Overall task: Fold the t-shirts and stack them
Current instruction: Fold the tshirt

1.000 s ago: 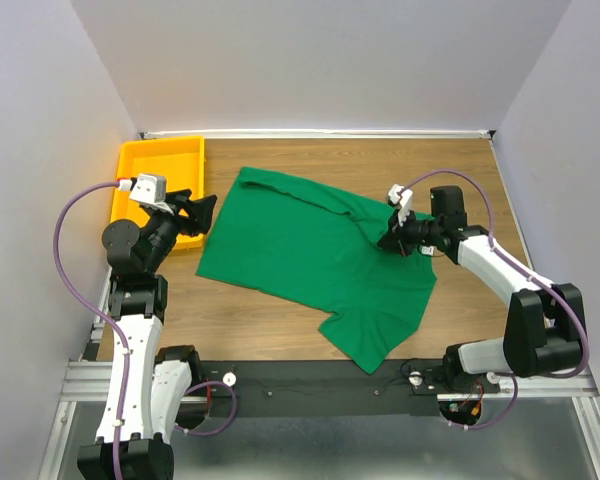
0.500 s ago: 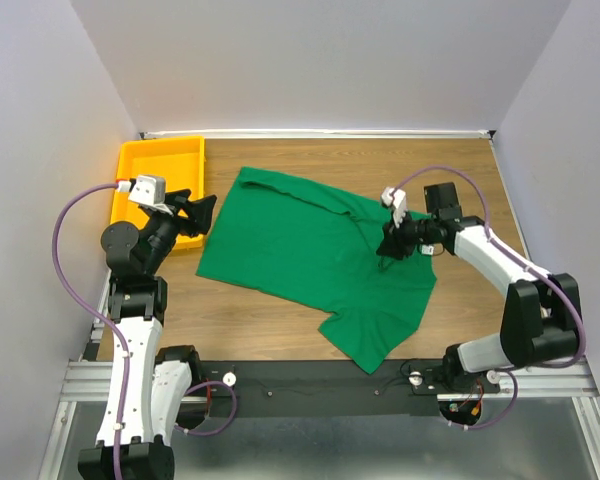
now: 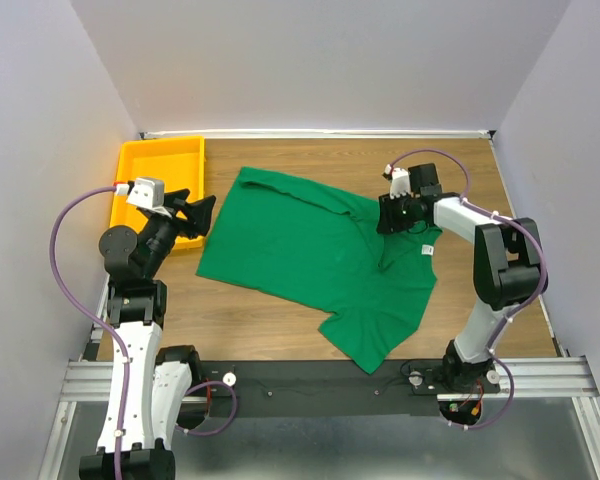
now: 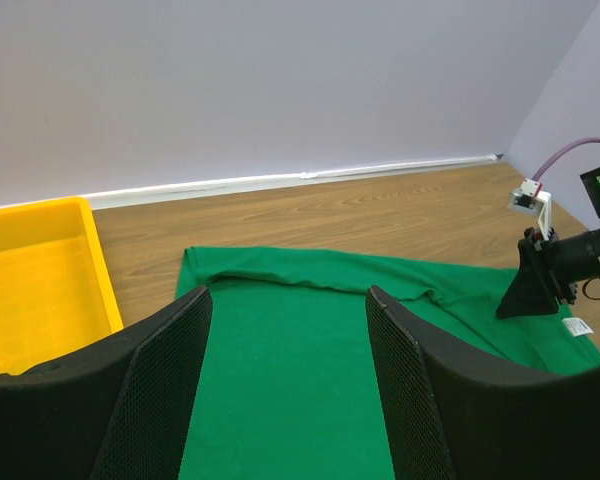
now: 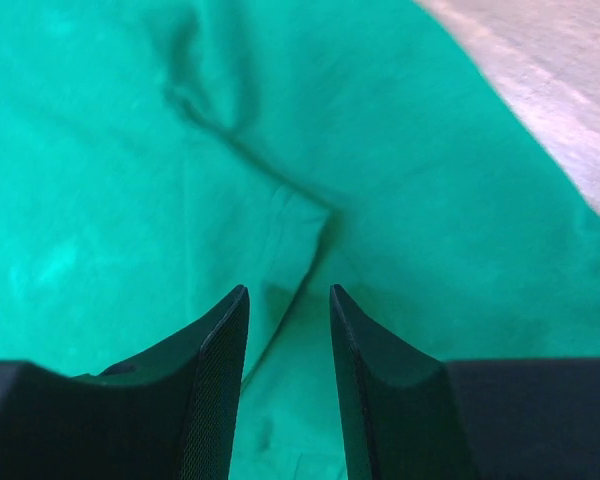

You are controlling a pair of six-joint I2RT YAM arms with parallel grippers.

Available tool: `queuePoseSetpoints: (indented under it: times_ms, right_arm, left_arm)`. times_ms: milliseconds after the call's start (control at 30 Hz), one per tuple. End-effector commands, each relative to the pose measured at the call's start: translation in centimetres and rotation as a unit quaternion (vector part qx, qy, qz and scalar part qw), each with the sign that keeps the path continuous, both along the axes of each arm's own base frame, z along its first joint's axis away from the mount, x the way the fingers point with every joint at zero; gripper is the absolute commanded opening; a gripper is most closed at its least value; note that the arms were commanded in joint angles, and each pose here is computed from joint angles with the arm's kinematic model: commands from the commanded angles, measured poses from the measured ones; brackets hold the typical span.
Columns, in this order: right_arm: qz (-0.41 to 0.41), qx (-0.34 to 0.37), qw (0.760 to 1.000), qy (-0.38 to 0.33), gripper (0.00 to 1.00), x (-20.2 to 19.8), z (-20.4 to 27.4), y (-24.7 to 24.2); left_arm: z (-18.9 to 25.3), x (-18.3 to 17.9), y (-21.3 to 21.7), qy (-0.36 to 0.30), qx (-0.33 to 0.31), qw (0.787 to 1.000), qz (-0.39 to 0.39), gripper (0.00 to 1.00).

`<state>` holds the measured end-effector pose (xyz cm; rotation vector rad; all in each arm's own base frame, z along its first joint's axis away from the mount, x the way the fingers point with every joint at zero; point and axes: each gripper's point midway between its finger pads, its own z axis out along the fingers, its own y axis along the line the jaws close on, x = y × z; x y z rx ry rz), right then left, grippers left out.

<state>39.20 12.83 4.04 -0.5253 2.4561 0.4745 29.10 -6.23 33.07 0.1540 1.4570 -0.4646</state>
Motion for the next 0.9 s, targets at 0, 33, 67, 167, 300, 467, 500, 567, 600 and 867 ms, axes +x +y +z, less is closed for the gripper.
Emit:
queuePoseSetpoints:
  times_ms: [0, 33, 67, 167, 300, 467, 500, 567, 600, 867]
  right_arm:
    - [-0.044, 0.0, 0.999, -0.001, 0.46, 2.0, 0.0, 0.0]
    - [-0.043, 0.002, 0.999, 0.002, 0.45, 1.9, -0.2, 0.1]
    - [-0.041, 0.005, 0.999, 0.011, 0.45, 1.7, -0.8, 0.2]
    - [-0.034, 0.023, 0.999, 0.027, 0.45, 1.2, -1.3, 0.9]
    - [-0.028, 0.033, 0.998, 0.038, 0.42, 0.7, -1.7, 1.3]
    - [-0.003, 0.055, 0.998, 0.018, 0.13, 0.4, 0.4, 2.1]
    - [0.0, 0.058, 0.998, 0.012, 0.1, 0.5, 0.9, 2.2]
    - [0.008, 0.062, 0.998, 0.006, 0.06, 0.4, 1.4, 2.4]
    - [0.014, 0.069, 0.997, 0.008, 0.04, 0.1, 1.5, 2.7]
    - [0.077, 0.089, 0.993, -0.006, 0.01, -1.9, 2.9, 5.0]
  left_arm:
    - [0.1, -0.3, 0.1, -0.003, 0.007, 1.0, 0.004, 0.71]
    - [0.1, -0.3, 0.1, -0.003, 0.006, 1.0, 0.003, 0.71]
    - [0.1, -0.3, 0.1, -0.003, 0.007, 1.0, 0.002, 0.71]
    - [0.1, -0.4, 0.0, -0.003, 0.007, 1.0, 0.0, 0.71]
    - [0.1, -0.4, 0.0, -0.004, 0.007, 1.0, 0.001, 0.71]
    - [0.1, -0.3, 0.0, -0.003, 0.006, 1.0, 0.0, 0.71]
    - [0.1, -0.3, 0.0, -0.003, 0.006, 1.0, 0.0, 0.71]
    - [0.1, -0.3, 0.0, -0.003, 0.006, 1.0, 0.0, 0.71]
    - [0.0, -0.3, 0.0, -0.002, 0.006, 1.0, -0.001, 0.71]
    - [-0.1, -0.2, 0.0, 0.0, 0.005, 1.0, -0.001, 0.71]
